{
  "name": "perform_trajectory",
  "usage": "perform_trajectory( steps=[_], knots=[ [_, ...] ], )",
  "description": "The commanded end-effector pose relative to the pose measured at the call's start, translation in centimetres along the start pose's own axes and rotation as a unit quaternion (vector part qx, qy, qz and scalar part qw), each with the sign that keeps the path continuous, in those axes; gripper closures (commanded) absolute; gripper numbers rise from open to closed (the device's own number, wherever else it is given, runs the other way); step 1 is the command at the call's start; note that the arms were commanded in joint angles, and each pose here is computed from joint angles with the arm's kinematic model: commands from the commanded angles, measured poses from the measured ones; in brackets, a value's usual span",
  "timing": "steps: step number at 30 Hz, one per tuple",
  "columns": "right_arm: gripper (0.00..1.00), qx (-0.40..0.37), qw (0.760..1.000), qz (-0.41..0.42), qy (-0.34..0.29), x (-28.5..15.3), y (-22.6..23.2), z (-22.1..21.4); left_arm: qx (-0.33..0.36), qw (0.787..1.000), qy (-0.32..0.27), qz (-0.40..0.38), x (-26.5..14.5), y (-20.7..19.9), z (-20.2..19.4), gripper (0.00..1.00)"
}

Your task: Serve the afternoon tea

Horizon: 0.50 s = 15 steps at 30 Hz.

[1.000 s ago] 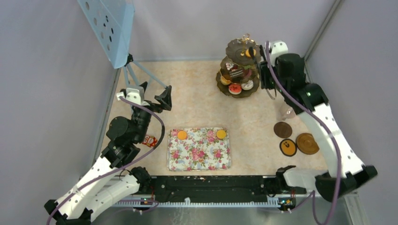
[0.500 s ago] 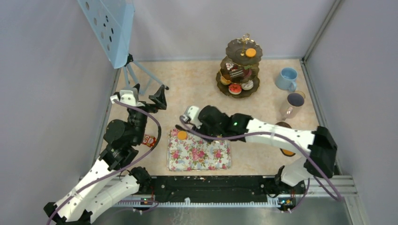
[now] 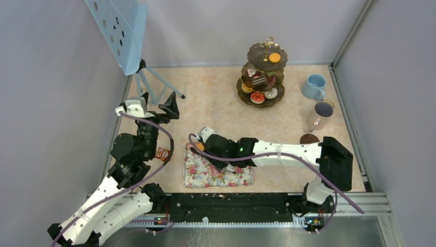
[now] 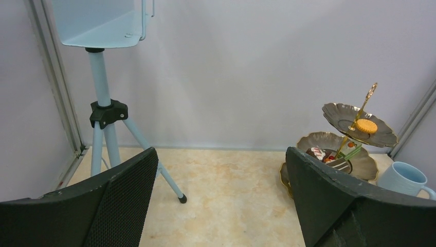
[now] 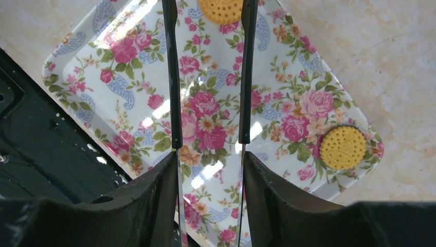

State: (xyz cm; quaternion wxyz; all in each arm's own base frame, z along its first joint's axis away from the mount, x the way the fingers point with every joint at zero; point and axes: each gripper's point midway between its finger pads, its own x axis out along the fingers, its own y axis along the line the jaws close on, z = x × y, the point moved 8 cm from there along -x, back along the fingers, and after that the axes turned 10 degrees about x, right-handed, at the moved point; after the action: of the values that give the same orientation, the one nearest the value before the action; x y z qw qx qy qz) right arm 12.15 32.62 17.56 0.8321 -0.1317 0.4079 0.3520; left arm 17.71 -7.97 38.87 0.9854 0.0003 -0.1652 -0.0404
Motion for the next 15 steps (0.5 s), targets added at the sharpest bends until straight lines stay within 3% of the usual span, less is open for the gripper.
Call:
perform_trajectory(
  steps=[1,15],
  knots=[
    [0.55,0.043,0.999,-0.007,-0.011,1.2,1.0,-0.2,-0.008,1.000,-0.010,0.000,0.3,-0.1,0.4,0.01],
    [0.53,0.057,0.998,-0.020,0.016,3.1,1.2,-1.5,-0.007,1.000,-0.009,-0.010,0.4,-0.4,0.3,0.01]
  ],
)
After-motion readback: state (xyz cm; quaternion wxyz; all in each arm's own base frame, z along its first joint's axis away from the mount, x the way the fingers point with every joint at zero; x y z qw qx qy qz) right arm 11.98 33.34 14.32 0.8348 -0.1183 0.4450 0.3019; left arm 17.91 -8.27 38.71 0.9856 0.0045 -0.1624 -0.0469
